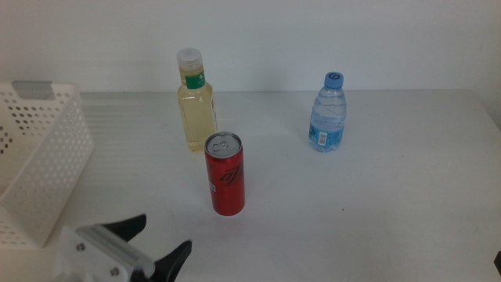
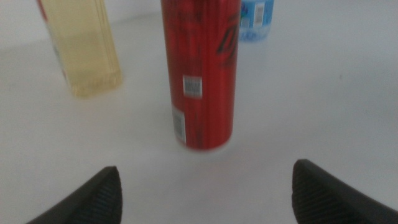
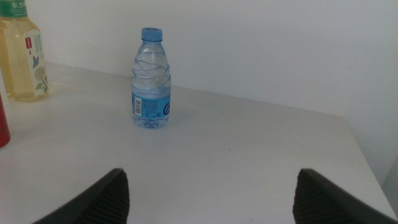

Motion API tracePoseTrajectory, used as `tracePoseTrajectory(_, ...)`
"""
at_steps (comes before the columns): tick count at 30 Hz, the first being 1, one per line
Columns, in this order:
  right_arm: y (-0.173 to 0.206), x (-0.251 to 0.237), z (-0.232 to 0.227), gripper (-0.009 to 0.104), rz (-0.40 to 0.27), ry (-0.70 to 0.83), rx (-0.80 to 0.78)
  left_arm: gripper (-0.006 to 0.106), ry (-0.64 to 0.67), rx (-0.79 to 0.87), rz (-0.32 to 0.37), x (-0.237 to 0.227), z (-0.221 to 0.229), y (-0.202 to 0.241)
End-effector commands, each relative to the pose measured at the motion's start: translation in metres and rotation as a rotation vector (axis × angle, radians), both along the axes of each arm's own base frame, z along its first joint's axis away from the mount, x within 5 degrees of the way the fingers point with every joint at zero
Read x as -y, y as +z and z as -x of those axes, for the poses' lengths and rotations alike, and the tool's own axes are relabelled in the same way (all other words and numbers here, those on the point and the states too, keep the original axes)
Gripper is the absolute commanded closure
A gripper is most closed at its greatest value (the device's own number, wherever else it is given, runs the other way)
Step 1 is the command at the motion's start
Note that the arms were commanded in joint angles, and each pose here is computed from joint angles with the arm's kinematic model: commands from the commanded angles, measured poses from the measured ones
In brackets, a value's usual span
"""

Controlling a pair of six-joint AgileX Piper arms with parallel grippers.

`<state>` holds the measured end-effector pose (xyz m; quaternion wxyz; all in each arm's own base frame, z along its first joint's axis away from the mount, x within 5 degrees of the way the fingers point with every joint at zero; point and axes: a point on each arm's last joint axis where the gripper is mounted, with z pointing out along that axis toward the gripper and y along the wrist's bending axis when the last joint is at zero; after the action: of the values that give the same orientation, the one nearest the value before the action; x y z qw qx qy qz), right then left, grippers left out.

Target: Use arms to grab the bottles and put them into the dustbin to the left of the table.

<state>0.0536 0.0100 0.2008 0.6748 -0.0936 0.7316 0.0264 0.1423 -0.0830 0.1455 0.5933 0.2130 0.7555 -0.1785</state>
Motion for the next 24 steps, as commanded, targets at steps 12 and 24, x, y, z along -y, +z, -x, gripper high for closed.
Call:
tracePoseTrajectory(12,0.016,0.002,0.003,0.014,-0.006,-0.015,0.127,0.01,-0.024,0.181,0.109,0.028,-0.048,0.044)
tracePoseTrajectory(24,0.016,0.002,0.003,0.014,-0.006,-0.015,0.127,0.01,-0.042,0.169,0.211,0.048,-0.081,0.032)
